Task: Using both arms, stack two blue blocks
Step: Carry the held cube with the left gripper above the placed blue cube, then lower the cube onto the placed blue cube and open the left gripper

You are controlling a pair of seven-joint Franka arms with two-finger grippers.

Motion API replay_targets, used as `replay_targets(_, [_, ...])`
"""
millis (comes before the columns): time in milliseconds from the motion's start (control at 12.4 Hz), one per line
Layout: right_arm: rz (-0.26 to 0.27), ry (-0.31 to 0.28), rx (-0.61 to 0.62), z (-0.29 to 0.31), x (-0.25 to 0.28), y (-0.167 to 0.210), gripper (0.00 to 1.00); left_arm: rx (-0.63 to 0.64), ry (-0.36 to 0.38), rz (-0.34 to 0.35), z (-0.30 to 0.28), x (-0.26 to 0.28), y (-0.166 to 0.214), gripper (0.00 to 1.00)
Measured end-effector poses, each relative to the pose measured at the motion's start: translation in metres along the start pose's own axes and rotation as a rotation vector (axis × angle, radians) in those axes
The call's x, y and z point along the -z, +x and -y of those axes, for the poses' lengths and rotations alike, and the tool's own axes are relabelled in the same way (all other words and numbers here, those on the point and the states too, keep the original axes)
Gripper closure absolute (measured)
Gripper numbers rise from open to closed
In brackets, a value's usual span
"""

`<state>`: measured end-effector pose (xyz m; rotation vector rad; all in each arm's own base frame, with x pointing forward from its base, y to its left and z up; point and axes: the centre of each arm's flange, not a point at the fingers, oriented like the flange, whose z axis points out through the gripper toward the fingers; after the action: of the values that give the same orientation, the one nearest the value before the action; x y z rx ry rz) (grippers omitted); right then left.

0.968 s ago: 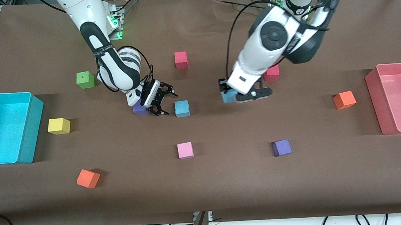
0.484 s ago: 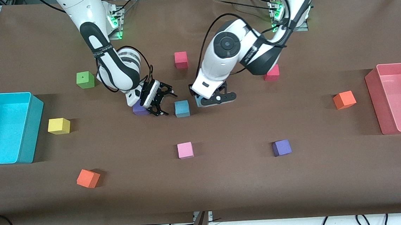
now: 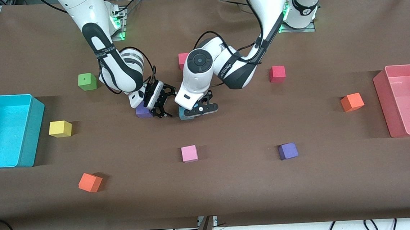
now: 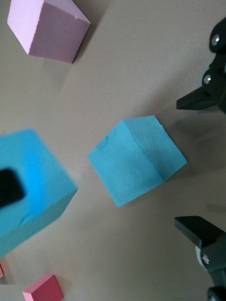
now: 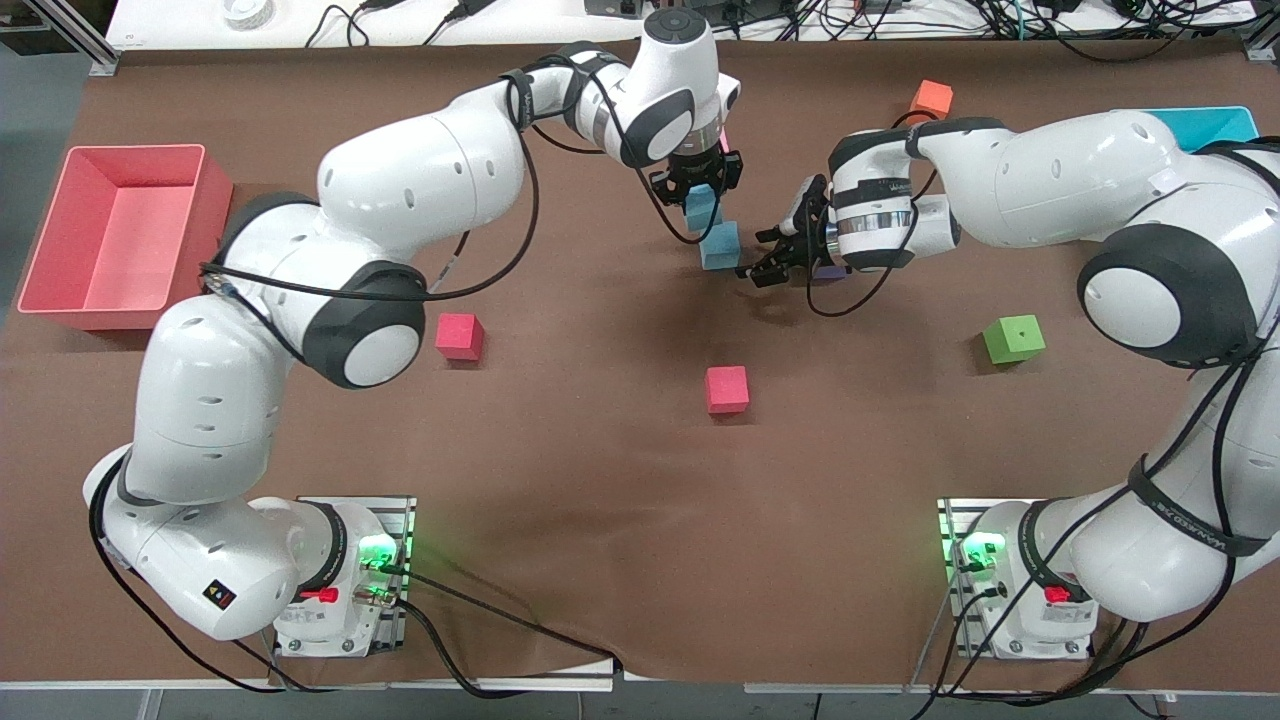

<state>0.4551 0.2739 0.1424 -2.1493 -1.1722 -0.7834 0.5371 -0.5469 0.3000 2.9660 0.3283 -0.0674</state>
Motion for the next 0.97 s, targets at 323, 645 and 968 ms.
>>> replay_targets(323, [0.001,0.005,0.004,0.003,-0.001,0.0,0.0,-0.016,-0.023,-0.017,-0.013,-0.019,-0.007,0.48])
replay_targets(645, [0.002,0.01,0.007,0.006,-0.003,0.001,0.0,-0.04,-0.006,-0.004,-0.021,-0.038,-0.025,0.48])
replay_targets(968, [0.002,0.009,0.007,0.006,-0.003,0.001,0.0,-0.042,-0.001,0.0,-0.021,-0.043,-0.027,0.48])
